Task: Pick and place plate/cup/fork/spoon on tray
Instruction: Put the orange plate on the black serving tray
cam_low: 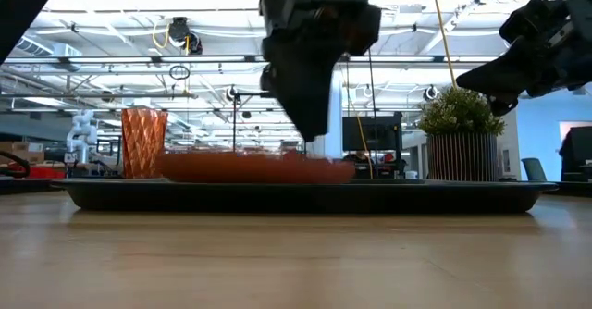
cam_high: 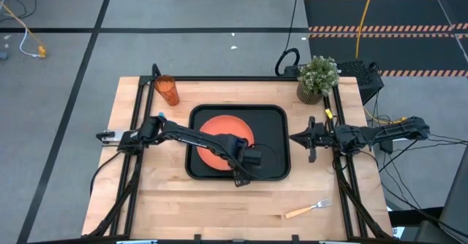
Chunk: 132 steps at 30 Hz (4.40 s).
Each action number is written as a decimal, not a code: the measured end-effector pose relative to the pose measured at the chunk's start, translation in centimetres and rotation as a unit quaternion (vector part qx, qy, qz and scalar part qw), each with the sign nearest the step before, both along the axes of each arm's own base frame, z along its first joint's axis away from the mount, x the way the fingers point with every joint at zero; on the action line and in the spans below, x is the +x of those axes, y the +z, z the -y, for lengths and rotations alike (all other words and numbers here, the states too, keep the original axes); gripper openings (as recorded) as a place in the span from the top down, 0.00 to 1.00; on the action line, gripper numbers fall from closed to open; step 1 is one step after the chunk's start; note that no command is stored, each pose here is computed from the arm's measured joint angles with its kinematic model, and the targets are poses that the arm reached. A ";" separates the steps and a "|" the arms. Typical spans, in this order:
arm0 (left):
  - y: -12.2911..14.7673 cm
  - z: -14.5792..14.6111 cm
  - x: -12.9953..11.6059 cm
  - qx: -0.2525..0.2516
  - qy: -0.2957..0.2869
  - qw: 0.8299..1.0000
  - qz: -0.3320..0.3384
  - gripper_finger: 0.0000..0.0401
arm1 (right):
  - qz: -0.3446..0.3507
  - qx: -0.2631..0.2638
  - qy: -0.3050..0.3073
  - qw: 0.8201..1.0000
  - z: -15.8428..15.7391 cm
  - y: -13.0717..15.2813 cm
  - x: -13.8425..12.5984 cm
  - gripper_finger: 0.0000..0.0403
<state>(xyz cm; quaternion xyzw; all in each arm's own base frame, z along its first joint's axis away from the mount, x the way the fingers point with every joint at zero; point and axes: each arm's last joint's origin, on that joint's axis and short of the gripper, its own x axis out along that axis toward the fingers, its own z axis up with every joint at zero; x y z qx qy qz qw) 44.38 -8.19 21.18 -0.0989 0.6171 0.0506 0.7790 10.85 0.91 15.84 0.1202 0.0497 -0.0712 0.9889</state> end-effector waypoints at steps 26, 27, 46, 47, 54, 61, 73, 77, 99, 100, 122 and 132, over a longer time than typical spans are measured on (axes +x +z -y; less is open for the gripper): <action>12.3 1.3 4.5 0.150 -0.069 0.818 0.550 0.57 | -0.013 0.001 -0.025 1.000 0.1 -0.3 0.3 0.85; 13.1 1.4 4.1 0.165 -0.066 0.813 0.554 0.57 | -0.018 0.006 -0.025 1.000 0.1 -0.4 0.3 0.85; 9.1 0.6 -4.6 0.121 0.006 0.740 0.661 0.57 | -0.164 -0.005 0.019 0.986 -0.6 -2.4 1.2 0.82; 8.5 0.2 -5.7 0.118 0.009 0.738 0.665 0.57 | -0.164 -0.010 0.018 0.986 -0.6 -1.8 1.5 0.81; 7.1 -1.3 -11.8 0.095 0.017 0.726 0.681 0.57 | -0.211 -0.039 -0.013 0.977 -0.7 2.2 5.1 0.68; 6.7 -0.4 -14.5 0.118 -0.034 0.729 0.673 0.57 | -0.348 -0.075 -0.012 0.935 -1.0 3.7 10.8 0.63; 8.9 -0.1 -17.4 0.129 -0.069 0.741 0.655 0.57 | -0.412 -0.185 0.118 0.884 -2.8 6.4 19.7 0.64; 10.1 -0.6 -19.2 0.089 -0.046 0.761 0.640 0.57 | -0.454 -0.210 0.175 0.848 -3.9 6.0 21.6 0.64; 10.6 0.3 -20.4 0.086 -0.075 0.759 0.641 0.57 | -0.500 -0.263 0.241 0.789 -5.7 2.5 24.6 0.64; 10.6 0.3 -20.4 0.086 -0.075 0.759 0.641 0.57 | -0.502 -0.261 0.240 0.789 -5.6 2.3 24.6 0.64; 10.5 0.3 -20.4 0.083 -0.074 0.763 0.636 0.57 | -0.494 -0.252 0.225 0.801 -5.5 -0.3 24.5 0.85; 10.4 0.3 -20.4 0.084 -0.074 0.765 0.634 0.57 | -0.495 -0.272 0.210 0.798 -6.0 -0.3 24.3 0.99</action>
